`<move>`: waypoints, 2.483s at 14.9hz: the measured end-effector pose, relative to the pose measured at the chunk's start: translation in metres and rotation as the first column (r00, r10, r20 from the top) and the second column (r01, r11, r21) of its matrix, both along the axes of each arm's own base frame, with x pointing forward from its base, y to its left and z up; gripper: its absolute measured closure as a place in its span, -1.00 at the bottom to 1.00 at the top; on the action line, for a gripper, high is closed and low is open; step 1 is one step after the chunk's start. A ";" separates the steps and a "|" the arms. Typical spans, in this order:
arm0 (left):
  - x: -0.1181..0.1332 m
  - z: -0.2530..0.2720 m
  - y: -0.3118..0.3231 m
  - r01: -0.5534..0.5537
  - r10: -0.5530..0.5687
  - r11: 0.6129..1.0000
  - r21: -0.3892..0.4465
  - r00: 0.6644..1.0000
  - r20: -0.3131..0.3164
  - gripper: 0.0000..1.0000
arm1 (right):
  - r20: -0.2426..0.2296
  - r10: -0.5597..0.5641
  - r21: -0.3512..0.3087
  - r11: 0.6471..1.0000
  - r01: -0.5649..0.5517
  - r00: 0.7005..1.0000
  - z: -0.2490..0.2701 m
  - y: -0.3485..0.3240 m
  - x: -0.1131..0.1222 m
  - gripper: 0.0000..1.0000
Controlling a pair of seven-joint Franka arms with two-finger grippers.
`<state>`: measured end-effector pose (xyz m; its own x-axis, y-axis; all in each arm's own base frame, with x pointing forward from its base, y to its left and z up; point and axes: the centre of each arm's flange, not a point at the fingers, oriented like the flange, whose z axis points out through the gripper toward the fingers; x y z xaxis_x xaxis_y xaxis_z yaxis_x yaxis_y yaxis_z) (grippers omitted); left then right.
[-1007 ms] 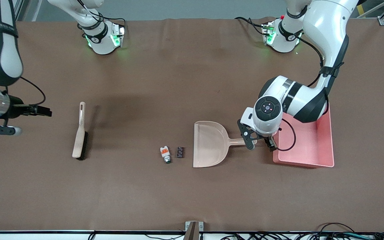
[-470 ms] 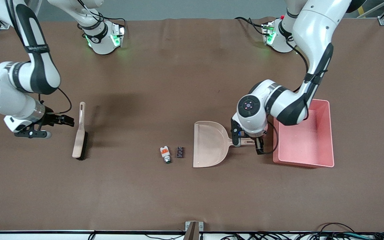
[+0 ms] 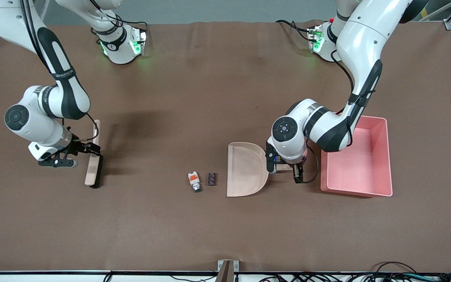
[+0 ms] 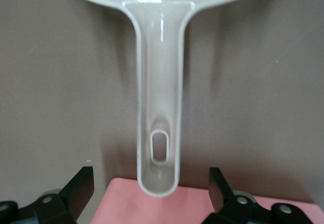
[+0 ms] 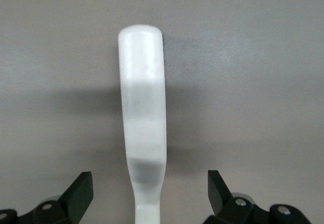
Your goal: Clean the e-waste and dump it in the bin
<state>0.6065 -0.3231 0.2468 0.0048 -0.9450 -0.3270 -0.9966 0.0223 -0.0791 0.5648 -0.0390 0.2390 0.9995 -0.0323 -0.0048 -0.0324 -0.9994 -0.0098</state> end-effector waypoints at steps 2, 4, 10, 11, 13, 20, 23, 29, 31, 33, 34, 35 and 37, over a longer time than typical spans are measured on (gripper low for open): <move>-0.005 -0.008 -0.019 -0.017 0.017 1.000 -0.010 1.000 0.009 -1.00 | -0.004 0.000 0.000 1.000 0.000 1.000 -0.012 0.000 0.000 -1.00; -0.012 -0.018 -0.039 -0.014 0.014 1.000 -0.015 1.000 0.009 -1.00 | -0.009 0.000 0.000 1.000 0.000 1.000 -0.016 0.000 -0.001 -1.00; -0.001 -0.030 -0.052 -0.017 0.018 0.999 -0.038 1.000 0.015 -0.93 | -0.013 0.005 0.006 1.000 -0.005 1.000 -0.019 0.006 -0.001 -0.74; 0.000 -0.028 -0.054 -0.016 0.017 0.999 -0.042 1.000 0.020 -0.84 | -0.013 0.006 0.007 1.000 -0.006 1.000 -0.019 0.006 -0.001 -0.74; 0.000 -0.025 -0.057 -0.010 0.011 0.999 -0.048 1.000 0.023 -0.73 | -0.013 0.006 0.008 1.000 -0.005 1.000 -0.019 0.007 -0.001 -0.46; -0.009 -0.023 -0.075 -0.002 0.003 0.996 -0.092 1.000 0.006 -0.62 | -0.016 0.005 0.008 1.000 -0.005 1.000 -0.023 0.007 -0.001 -0.03; -0.009 -0.023 -0.076 -0.007 0.008 0.995 -0.099 1.000 0.003 -0.59 | -0.013 0.010 0.008 1.000 -0.010 1.000 -0.022 0.007 0.000 0.18; -0.009 -0.024 -0.075 -0.007 0.007 0.995 -0.099 1.000 0.002 -0.39 | -0.046 0.026 0.018 1.000 -0.025 0.999 0.005 0.013 0.022 0.18; -0.009 -0.024 -0.075 -0.007 0.007 0.995 -0.098 1.000 0.001 -0.27 | -0.037 0.041 0.032 0.999 -0.040 0.998 0.021 0.030 0.034 0.18; -0.009 -0.026 -0.075 -0.001 0.001 0.995 -0.098 1.000 -0.001 -0.20 | -0.019 0.030 0.043 0.999 -0.029 0.999 0.034 0.053 0.043 0.18; -0.009 -0.027 -0.076 0.014 -0.014 0.995 -0.101 1.000 -0.003 -0.14 | -0.015 0.019 0.044 0.999 -0.018 1.000 0.038 0.067 0.045 0.18; -0.009 -0.028 -0.076 0.029 -0.029 0.994 -0.104 1.000 -0.004 -0.10 | -0.012 0.004 0.045 0.999 -0.004 1.000 0.041 0.082 0.046 0.18; -0.008 -0.028 -0.076 0.043 -0.044 0.993 -0.106 0.999 -0.005 0.11 | -0.016 -0.033 0.062 0.998 0.034 0.999 0.042 0.114 0.044 0.18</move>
<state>0.5987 -0.3987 0.2186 -0.0389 -0.9735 -0.2254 -0.9954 0.0574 -0.0761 0.6083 0.0746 0.2810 0.9976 -0.0650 -0.0227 -0.0665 -0.9953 -0.0707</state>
